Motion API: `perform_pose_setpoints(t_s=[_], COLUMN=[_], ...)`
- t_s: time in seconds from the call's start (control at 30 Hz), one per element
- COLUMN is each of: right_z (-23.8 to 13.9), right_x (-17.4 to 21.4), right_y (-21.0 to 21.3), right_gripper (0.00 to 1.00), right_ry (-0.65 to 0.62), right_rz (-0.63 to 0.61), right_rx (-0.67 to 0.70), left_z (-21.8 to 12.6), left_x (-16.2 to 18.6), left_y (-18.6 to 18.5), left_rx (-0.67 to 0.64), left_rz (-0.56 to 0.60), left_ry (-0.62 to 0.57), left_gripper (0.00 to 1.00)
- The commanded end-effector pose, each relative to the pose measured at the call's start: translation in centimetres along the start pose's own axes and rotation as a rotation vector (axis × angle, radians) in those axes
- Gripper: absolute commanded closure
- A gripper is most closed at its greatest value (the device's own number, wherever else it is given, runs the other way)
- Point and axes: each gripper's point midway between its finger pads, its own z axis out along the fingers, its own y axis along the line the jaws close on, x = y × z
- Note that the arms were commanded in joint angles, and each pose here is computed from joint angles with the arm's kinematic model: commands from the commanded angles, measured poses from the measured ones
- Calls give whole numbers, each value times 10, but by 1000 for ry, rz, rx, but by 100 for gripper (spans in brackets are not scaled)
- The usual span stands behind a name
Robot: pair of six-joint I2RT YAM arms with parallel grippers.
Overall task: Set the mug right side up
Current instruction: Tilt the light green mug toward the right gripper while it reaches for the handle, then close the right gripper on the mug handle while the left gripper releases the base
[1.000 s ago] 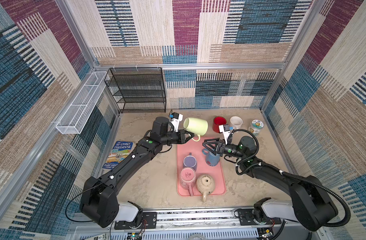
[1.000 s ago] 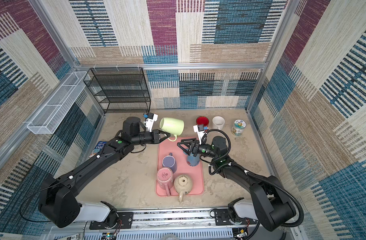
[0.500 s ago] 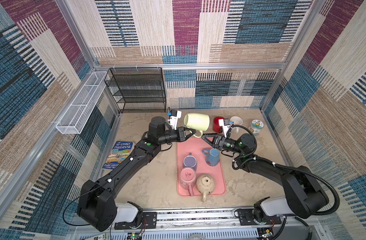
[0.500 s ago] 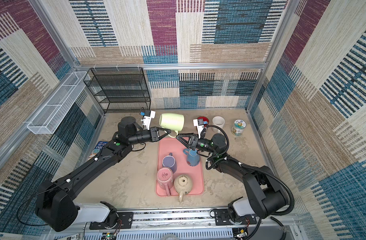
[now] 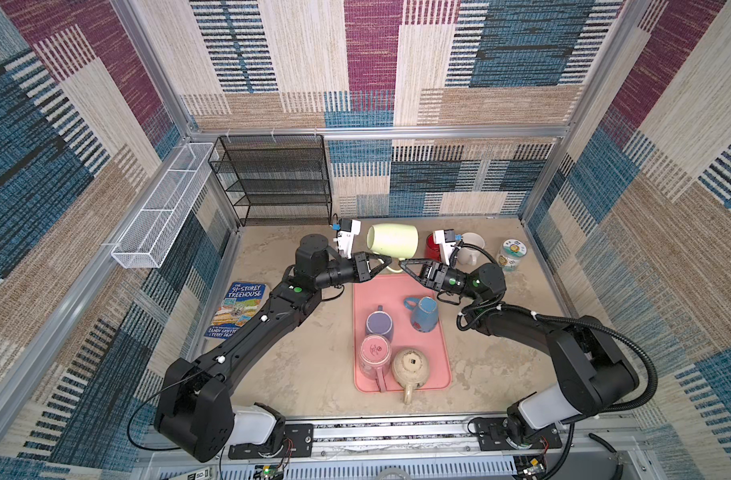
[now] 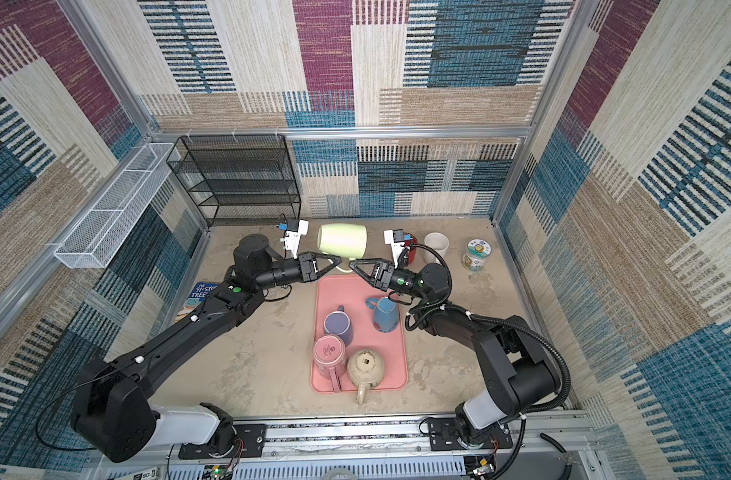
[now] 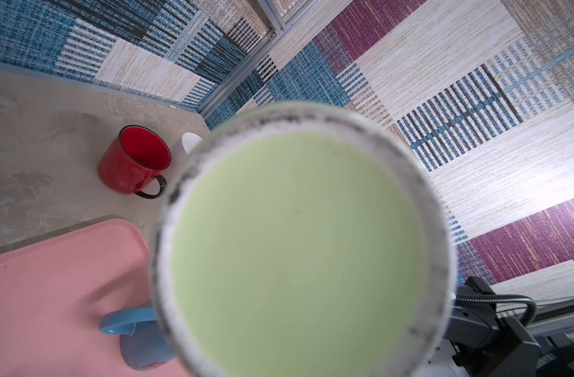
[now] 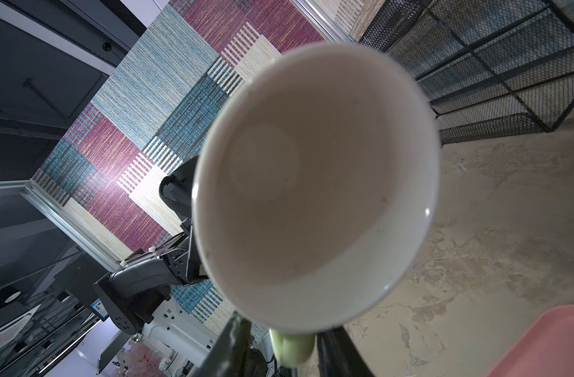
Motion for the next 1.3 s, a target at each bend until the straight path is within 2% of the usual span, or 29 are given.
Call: perform_pose_setpoints(t_s=[0.0, 0.63, 0.97, 1.27], right_z=[3, 11, 11, 13], right_x=[-8, -16, -16, -18], right_y=[16, 12, 8, 5], right_gripper=[64, 65, 75, 91], right_ry=[-14, -24, -40, -36], right_rz=[-25, 11, 23, 19], right_rx=[-62, -92, -84, -63], left_z=[-1, 10, 16, 15], left_x=[-7, -3, 5, 11], left_y=[-17, -10, -3, 3], left_rx=[79, 101, 101, 67], left_rz=[57, 27, 11, 27], left_ry=[-24, -14, 8, 22], left_gripper=[100, 100, 100, 100])
